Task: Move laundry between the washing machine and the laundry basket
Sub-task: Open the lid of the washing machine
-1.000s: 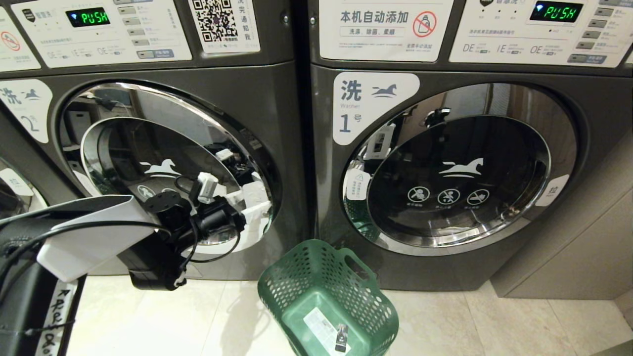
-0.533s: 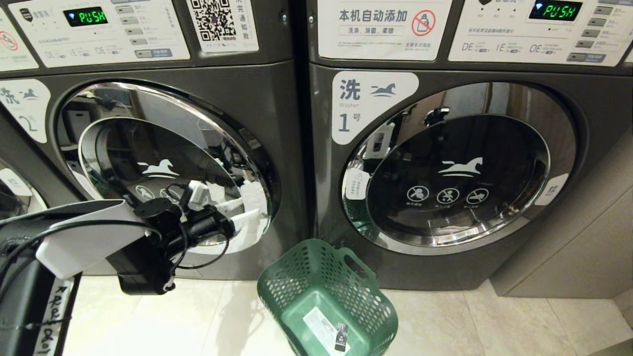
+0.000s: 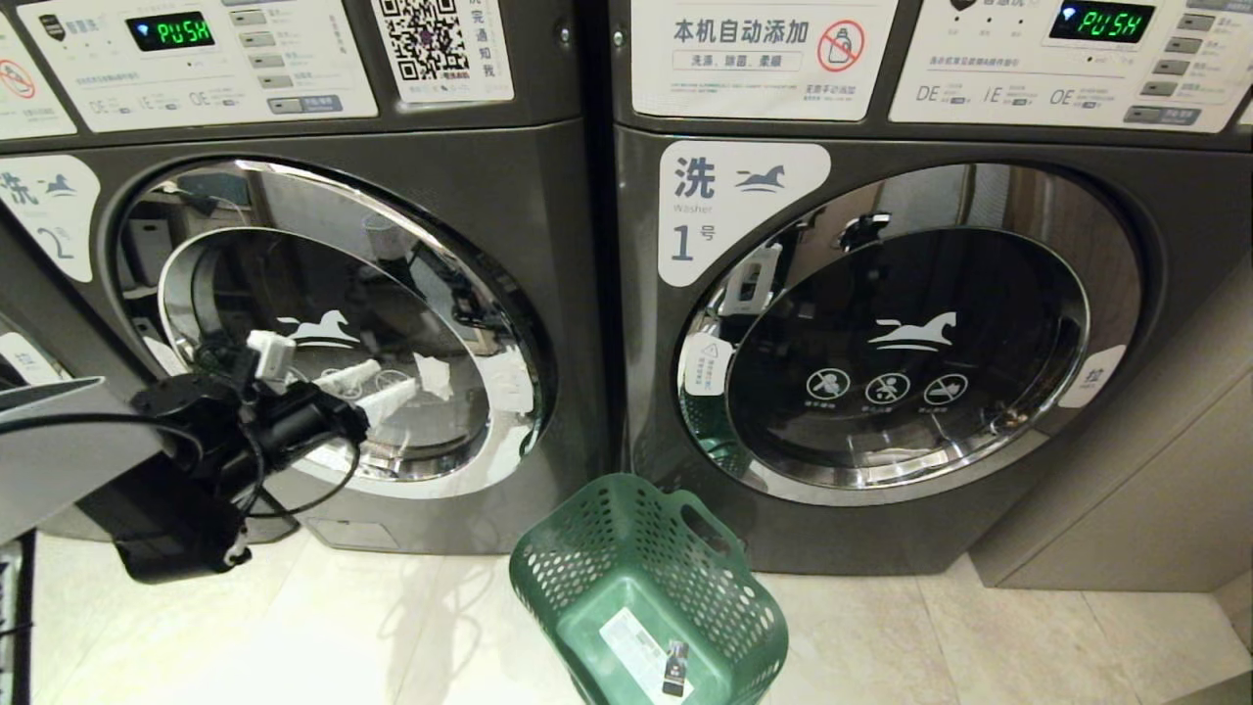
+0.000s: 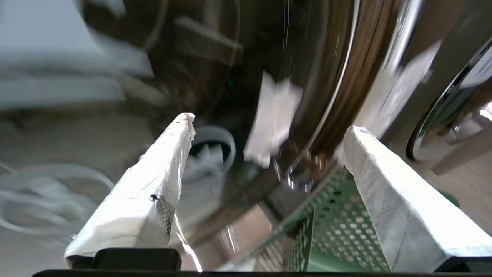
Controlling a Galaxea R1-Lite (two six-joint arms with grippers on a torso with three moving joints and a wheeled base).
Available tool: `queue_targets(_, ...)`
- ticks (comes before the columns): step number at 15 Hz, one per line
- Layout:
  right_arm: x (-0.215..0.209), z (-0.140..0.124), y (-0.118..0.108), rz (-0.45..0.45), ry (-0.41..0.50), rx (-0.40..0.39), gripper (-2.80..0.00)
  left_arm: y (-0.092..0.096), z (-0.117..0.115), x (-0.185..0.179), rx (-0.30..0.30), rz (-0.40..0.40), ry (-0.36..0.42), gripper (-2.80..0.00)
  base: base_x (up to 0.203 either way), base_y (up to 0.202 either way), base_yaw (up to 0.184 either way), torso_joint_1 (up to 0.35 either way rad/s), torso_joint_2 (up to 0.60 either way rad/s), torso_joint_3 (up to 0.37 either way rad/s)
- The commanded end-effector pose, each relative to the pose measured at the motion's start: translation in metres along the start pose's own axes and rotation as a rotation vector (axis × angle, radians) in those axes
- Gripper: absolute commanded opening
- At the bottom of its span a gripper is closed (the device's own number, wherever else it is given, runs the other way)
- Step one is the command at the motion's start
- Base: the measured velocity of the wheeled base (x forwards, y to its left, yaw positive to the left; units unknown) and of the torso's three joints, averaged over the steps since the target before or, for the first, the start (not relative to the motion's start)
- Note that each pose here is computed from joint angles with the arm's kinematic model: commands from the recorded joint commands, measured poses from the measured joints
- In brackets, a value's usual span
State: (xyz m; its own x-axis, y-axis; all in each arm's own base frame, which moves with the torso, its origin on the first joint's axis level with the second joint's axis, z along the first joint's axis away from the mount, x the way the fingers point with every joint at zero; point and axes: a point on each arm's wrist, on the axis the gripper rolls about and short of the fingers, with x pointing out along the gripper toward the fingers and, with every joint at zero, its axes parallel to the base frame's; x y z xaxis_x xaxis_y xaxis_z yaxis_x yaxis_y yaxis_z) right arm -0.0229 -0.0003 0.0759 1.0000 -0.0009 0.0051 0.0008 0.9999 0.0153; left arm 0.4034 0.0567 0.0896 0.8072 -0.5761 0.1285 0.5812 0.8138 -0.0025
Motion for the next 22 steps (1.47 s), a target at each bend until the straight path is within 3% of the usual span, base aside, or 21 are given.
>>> queue_targets(1,0.0,0.0,0.0,0.001,0.001,0.0,-2.8,-0.014,0.075,-0.029,0.12,0.028,-0.105,0.0,0.0,0.0,0.0,0.0,0.0,0.0)
queue_targets(3,0.0,0.0,0.0,0.001,0.001,0.0,-2.8,-0.043,0.134,-0.069,0.22,0.091,-0.186,0.0,0.0,0.0,0.0,0.0,0.0,0.0)
queue_targets(6,0.0,0.0,0.0,0.001,0.001,0.0,-2.8,-0.115,0.212,-0.147,0.4,0.211,-0.344,0.0,0.0,0.0,0.0,0.0,0.0,0.0)
queue_targets(10,0.0,0.0,0.0,0.001,0.001,0.0,-2.8,-0.226,0.266,-0.232,0.649,0.411,-0.496,0.0,0.0,0.0,0.0,0.0,0.0,0.0)
queue_targets(11,0.0,0.0,0.0,0.001,0.001,0.0,-2.8,-0.252,0.273,-0.24,0.678,0.444,-0.504,0.0,0.0,0.0,0.0,0.0,0.0,0.0)
queue_targets(12,0.0,0.0,0.0,0.001,0.001,0.0,-2.8,-0.277,0.279,-0.246,0.666,0.477,-0.492,0.0,0.0,0.0,0.0,0.0,0.0,0.0)
queue_targets(14,0.0,0.0,0.0,0.001,0.001,0.0,-2.8,-0.312,0.293,-0.251,0.583,0.513,-0.454,0.0,0.0,0.0,0.0,0.0,0.0,0.0)
queue_targets(15,0.0,0.0,0.0,0.001,0.001,0.0,-2.8,-0.318,0.297,-0.252,0.568,0.502,-0.457,0.0,0.0,0.0,0.0,0.0,0.0,0.0)
queue_targets(17,0.0,0.0,0.0,0.001,0.001,0.0,-2.8,-0.307,0.285,-0.254,0.537,0.467,-0.438,0.0,0.0,0.0,0.0,0.0,0.0,0.0)
queue_targets(19,0.0,0.0,0.0,0.001,0.001,0.0,-2.8,-0.284,0.25,-0.252,0.471,0.372,-0.38,0.0,0.0,0.0,0.0,0.0,0.0,0.0)
queue_targets(22,0.0,0.0,0.0,0.001,0.001,0.0,-2.8,-0.267,0.151,-0.252,0.297,0.356,-0.182,0.0,0.0,0.0,0.0,0.0,0.0,0.0)
